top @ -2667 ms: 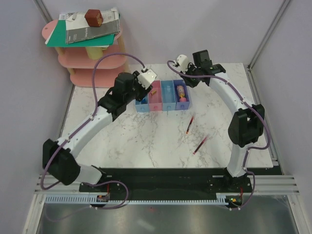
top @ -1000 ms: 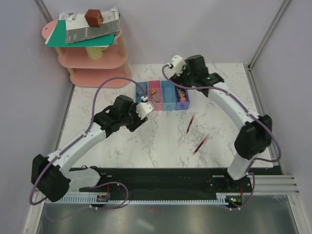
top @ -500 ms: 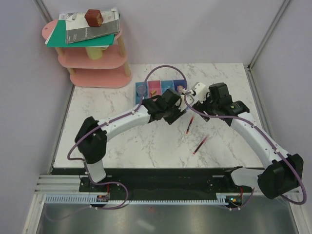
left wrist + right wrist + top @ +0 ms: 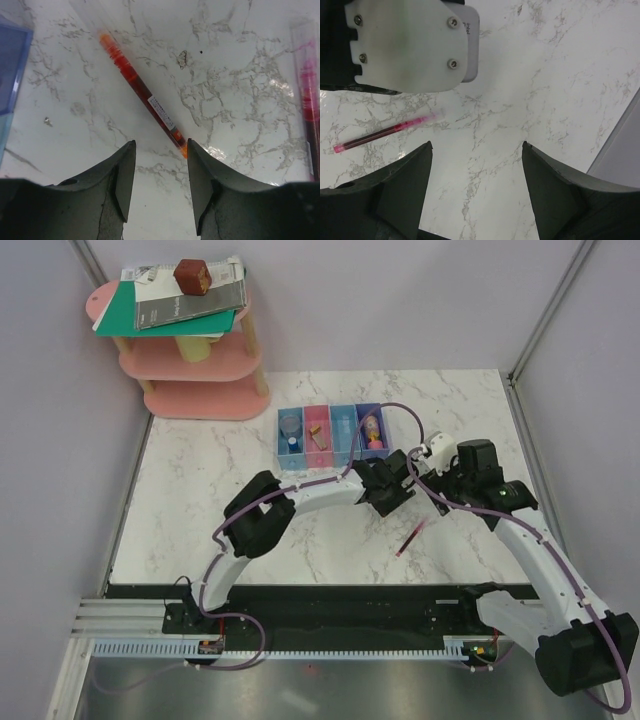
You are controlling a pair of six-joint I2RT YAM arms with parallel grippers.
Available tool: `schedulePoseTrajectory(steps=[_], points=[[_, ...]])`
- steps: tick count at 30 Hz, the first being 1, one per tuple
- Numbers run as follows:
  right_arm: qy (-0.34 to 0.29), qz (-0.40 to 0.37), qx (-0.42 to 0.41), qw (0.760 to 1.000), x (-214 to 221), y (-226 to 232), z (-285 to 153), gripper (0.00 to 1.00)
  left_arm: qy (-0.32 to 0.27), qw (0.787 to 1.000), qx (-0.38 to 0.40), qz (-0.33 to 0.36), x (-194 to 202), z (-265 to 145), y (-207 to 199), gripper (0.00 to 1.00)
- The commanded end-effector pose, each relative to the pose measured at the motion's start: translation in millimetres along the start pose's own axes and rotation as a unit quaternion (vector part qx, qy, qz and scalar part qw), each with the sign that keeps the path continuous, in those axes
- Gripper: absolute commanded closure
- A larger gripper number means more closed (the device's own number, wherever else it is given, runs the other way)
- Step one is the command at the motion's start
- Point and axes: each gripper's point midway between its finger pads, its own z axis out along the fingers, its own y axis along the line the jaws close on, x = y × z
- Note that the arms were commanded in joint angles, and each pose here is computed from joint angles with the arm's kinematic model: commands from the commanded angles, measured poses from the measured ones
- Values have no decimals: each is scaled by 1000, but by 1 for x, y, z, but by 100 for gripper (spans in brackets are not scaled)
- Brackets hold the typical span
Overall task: Sort the stationery into containers
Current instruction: Pick up the pen from the center of the board.
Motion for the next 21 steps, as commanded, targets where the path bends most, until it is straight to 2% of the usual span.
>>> schedulePoseTrajectory(steps=[1, 6, 8, 11, 12, 15, 21], points=[[-29, 10, 25, 999, -11, -14, -15, 21, -11, 999, -15, -26, -15, 12, 1, 47], [-44, 27, 32, 998, -22, -20, -27, 21, 2, 1000, -19, -23, -6, 29, 0, 47], [-45, 35, 30, 998, -29, -21, -31, 21, 2, 1000, -21, -23, -4, 32, 0, 51], [-26, 57, 1, 998, -30, -13, -33, 21, 5, 1000, -14, -18, -2, 35, -3, 71], [-9, 67, -24, 997, -24, -3, -34, 21, 6, 1000, -12, -19, -1, 35, -4, 83], [13, 87, -55, 995, -22, 9, -38, 21, 6, 1000, -6, -16, 0, 31, -5, 98], [14, 132, -74, 988, -29, 17, -41, 21, -18, 1000, -12, -12, -12, -5, 2, 98]])
